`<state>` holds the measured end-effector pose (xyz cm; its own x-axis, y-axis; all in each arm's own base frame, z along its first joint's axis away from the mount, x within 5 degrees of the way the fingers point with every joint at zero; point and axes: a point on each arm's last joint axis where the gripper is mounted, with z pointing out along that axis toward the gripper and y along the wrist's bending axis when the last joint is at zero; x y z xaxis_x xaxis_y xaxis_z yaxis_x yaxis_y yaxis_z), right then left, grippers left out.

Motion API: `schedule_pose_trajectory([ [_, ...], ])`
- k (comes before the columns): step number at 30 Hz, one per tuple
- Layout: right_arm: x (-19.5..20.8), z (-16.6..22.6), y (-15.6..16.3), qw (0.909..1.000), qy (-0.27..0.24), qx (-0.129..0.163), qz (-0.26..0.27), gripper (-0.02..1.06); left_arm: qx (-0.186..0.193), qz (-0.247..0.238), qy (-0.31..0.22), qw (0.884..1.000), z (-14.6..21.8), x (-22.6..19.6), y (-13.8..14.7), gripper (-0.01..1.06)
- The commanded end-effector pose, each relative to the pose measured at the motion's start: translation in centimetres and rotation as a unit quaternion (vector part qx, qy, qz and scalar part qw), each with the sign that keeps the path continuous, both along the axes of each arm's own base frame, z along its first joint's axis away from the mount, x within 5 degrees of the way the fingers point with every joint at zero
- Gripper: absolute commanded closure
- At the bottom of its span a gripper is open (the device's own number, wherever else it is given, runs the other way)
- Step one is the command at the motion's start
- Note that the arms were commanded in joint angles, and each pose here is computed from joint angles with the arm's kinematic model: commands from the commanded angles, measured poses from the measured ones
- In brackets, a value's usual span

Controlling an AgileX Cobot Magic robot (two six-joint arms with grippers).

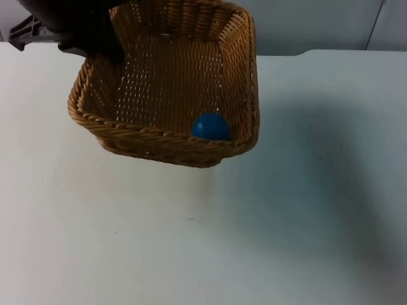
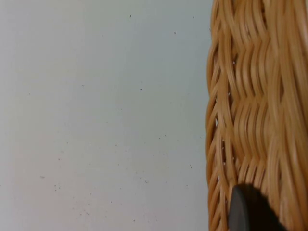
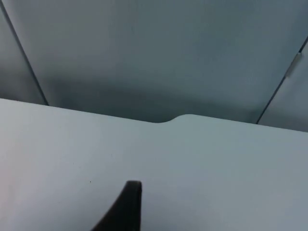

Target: Pick up the basket with the left hand and place the ball into the basket with the right hand.

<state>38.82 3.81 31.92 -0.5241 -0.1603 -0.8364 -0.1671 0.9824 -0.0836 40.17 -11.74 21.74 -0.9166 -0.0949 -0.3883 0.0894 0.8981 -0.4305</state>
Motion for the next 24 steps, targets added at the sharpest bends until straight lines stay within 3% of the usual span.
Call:
schedule_pose_trajectory([
  [1, -1.2, 1.4, -0.3, 0.9998, -0.019, 0.0, -0.001, 0.01, -0.012, 0.006, -0.005, 1.0, 0.6, -0.1, -0.1, 1.05],
  [6, -5.3, 1.9, -0.7, 0.9997, -0.023, 0.003, -0.003, 0.01, -0.01, 0.005, -0.005, 1.0, 0.6, -0.1, -0.1, 1.05],
  [12, -12.7, 3.1, -1.4, 0.9975, -0.065, 0.021, -0.015, 0.01, -0.009, 0.005, -0.005, 1.0, 0.6, -0.1, -0.1, 1.05],
  [18, -17.1, 4.3, -1.8, 0.9956, -0.091, 0.018, -0.013, 0.01, -0.009, 0.005, -0.005, 1.0, 0.6, -0.1, -0.1, 1.05],
  [24, -19.0, 5.2, -2.2, 0.9949, -0.098, 0.007, -0.02, 0.01, -0.009, 0.005, -0.006, 1.0, 0.6, -0.1, -0.1, 1.05],
])
